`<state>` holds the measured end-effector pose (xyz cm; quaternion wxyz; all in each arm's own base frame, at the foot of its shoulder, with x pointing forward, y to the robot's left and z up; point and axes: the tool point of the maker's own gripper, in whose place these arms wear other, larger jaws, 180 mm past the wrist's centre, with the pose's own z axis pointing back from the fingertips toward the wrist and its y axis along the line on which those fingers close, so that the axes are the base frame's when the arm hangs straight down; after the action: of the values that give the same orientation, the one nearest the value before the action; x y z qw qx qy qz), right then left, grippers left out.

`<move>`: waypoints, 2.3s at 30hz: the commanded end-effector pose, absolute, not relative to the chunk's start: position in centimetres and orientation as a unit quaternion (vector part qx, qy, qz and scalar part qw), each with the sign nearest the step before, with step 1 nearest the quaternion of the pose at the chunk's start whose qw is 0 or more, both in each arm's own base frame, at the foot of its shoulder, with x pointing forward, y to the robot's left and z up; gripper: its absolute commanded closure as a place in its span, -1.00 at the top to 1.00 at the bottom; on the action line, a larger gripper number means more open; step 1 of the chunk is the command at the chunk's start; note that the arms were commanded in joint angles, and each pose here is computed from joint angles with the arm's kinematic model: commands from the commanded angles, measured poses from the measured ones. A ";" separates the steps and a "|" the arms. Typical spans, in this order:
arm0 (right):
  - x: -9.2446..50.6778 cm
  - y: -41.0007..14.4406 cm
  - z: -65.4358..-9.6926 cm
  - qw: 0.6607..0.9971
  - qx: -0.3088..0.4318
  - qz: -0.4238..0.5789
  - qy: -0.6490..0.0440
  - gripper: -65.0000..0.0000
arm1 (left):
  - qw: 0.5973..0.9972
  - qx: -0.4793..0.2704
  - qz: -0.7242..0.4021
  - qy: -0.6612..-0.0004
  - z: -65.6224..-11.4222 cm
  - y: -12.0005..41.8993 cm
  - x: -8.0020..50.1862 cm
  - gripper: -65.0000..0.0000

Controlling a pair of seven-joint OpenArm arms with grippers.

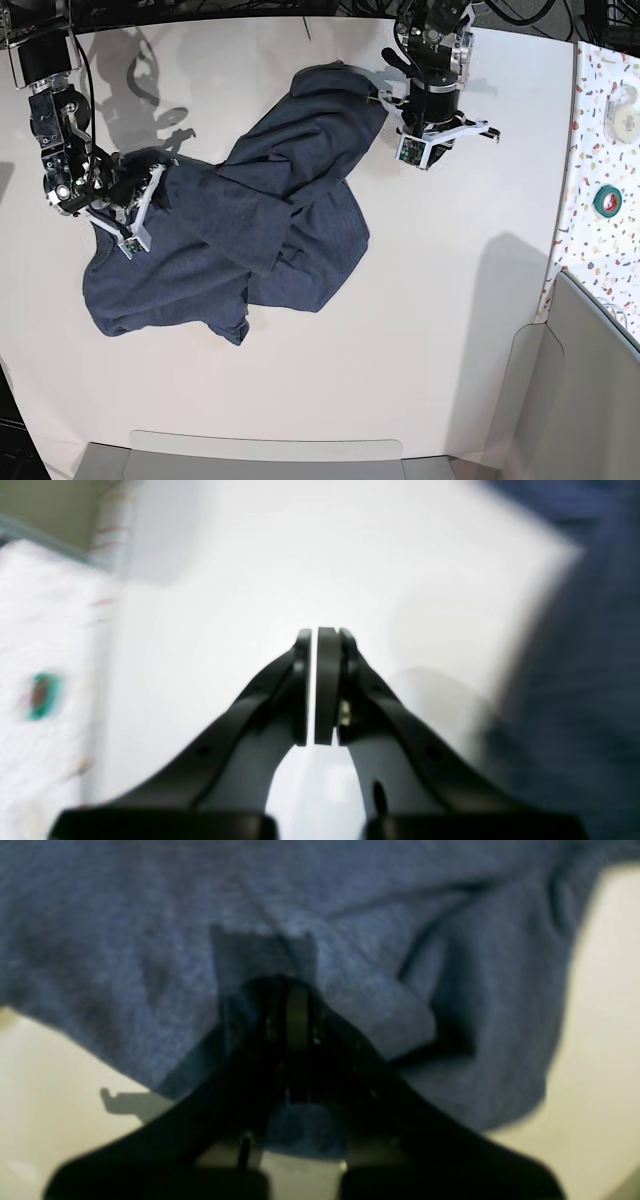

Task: Layout the t-shirt on the table in an organized manner, then fold the t-shirt properly
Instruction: 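Grasp the shirt edge with the left gripper and pull it outward, then release the shirt with the right gripper and lift it away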

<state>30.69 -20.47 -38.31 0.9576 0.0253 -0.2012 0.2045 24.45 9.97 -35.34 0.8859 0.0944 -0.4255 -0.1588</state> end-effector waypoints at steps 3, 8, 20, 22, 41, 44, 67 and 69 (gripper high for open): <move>31.3 -20.2 -37.5 0.953 0.024 0.216 -0.212 -1.00 | 0.892 0.037 -0.121 -0.434 -33.4 9.7 26.8 -1.00; 29.9 -18.6 -39.0 0.949 0.028 0.253 -0.185 -1.00 | 0.899 -0.051 -0.071 -0.430 -31.4 10.5 30.1 -1.00; 27.4 -18.6 -39.8 0.938 0.010 0.312 -0.151 -1.00 | 0.926 -0.193 -0.006 -0.324 -33.1 7.0 39.3 -1.00; 27.4 -18.8 -39.5 0.937 0.007 0.315 -0.153 -1.00 | 0.927 -0.211 0.001 -0.309 -33.6 6.0 40.0 -1.00; 24.6 -20.1 -40.1 0.939 -0.008 0.327 -0.109 -1.00 | 0.938 -0.245 0.012 -0.246 -39.5 -1.0 41.7 -1.00; 23.9 -20.0 -39.8 0.937 -0.010 0.335 -0.100 -1.00 | 0.949 -0.200 0.024 -0.241 -41.6 1.7 41.7 -1.00; 24.2 -24.2 -38.9 0.927 -0.099 0.351 -0.089 -1.00 | 0.894 0.032 0.123 -0.429 -34.1 18.2 49.9 -0.94; 24.8 -24.4 -38.6 0.924 -0.108 0.352 -0.098 -1.00 | 0.896 0.023 0.119 -0.428 -33.0 17.5 50.2 -0.75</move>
<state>24.84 -22.66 -38.97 0.9241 -0.0809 -0.1147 0.3554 47.82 17.65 -36.76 0.9174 0.0262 -0.3776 0.1230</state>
